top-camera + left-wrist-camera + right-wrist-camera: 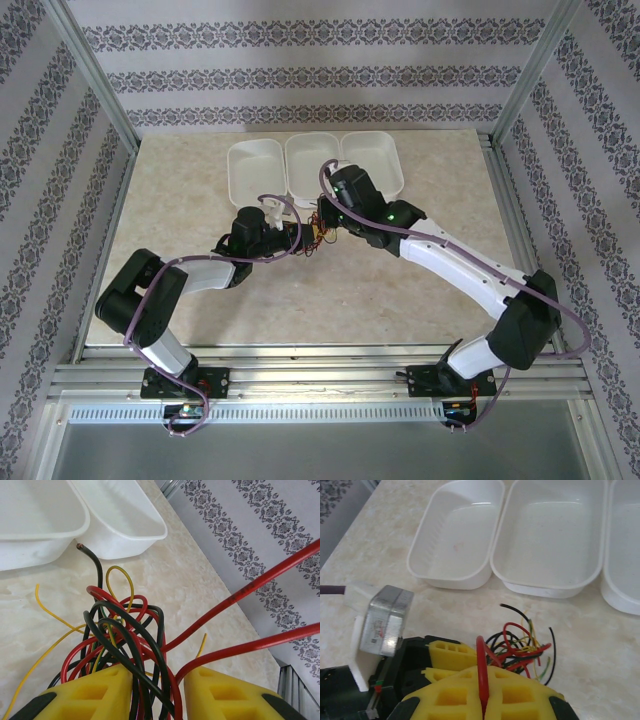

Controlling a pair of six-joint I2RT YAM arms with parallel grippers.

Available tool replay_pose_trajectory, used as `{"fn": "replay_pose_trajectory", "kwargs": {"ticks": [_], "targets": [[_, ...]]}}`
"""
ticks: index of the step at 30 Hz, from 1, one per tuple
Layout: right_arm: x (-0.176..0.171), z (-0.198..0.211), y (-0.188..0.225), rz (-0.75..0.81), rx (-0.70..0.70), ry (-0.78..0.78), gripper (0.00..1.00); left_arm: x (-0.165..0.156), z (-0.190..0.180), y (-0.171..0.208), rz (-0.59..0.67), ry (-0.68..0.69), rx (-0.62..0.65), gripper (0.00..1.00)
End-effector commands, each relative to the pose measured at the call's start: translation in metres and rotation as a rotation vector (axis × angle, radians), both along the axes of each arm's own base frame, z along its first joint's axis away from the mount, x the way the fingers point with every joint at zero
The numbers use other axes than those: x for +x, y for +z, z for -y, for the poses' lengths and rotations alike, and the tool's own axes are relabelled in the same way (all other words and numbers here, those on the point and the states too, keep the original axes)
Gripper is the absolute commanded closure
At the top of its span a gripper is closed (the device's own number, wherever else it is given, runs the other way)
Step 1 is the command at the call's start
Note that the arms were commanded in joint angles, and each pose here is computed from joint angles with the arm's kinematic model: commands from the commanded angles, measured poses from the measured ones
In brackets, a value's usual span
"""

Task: Untangle the cables

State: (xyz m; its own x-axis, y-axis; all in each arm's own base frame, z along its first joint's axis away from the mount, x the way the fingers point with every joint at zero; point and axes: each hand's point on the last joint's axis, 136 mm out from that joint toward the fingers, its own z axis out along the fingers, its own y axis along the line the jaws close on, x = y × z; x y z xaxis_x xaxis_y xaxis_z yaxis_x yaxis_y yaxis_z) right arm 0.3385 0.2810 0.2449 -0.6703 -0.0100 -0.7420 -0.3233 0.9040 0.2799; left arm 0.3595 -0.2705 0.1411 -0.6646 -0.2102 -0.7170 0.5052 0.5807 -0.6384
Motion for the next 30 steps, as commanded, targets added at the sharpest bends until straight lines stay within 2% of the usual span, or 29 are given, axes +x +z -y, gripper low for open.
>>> {"fn": "replay_pose_trajectory", "kwargs": {"ticks": [1,7,13,18,21,25,29,30], "targets": [[0.003,0.027,0.016,0.041,0.015,-0.103,1.00,-0.008,-0.007,-0.011,-0.017,0.008,0.043,0.68],[-0.004,0.038,0.049,0.111,0.041,-0.085,1.00,-0.018,-0.032,-0.045,-0.058,0.040,0.235,0.68],[-0.014,0.041,0.091,0.195,0.072,-0.053,1.00,-0.021,-0.041,-0.048,-0.046,0.058,0.290,0.68],[-0.026,0.037,0.117,0.239,0.116,-0.001,1.00,-0.018,-0.041,-0.053,-0.061,0.071,0.290,0.93],[-0.031,0.039,0.132,0.266,0.124,0.019,1.00,-0.017,-0.039,-0.055,-0.067,0.070,0.279,0.98],[-0.040,0.042,0.156,0.315,0.122,0.046,1.00,-0.017,-0.035,-0.050,-0.048,0.048,0.263,0.95],[-0.047,0.045,0.186,0.375,0.131,0.069,1.00,-0.017,-0.026,-0.034,0.008,0.000,0.233,0.82],[-0.048,0.047,0.195,0.393,0.130,0.069,1.00,-0.017,-0.021,-0.027,0.033,-0.022,0.215,0.75]]}}
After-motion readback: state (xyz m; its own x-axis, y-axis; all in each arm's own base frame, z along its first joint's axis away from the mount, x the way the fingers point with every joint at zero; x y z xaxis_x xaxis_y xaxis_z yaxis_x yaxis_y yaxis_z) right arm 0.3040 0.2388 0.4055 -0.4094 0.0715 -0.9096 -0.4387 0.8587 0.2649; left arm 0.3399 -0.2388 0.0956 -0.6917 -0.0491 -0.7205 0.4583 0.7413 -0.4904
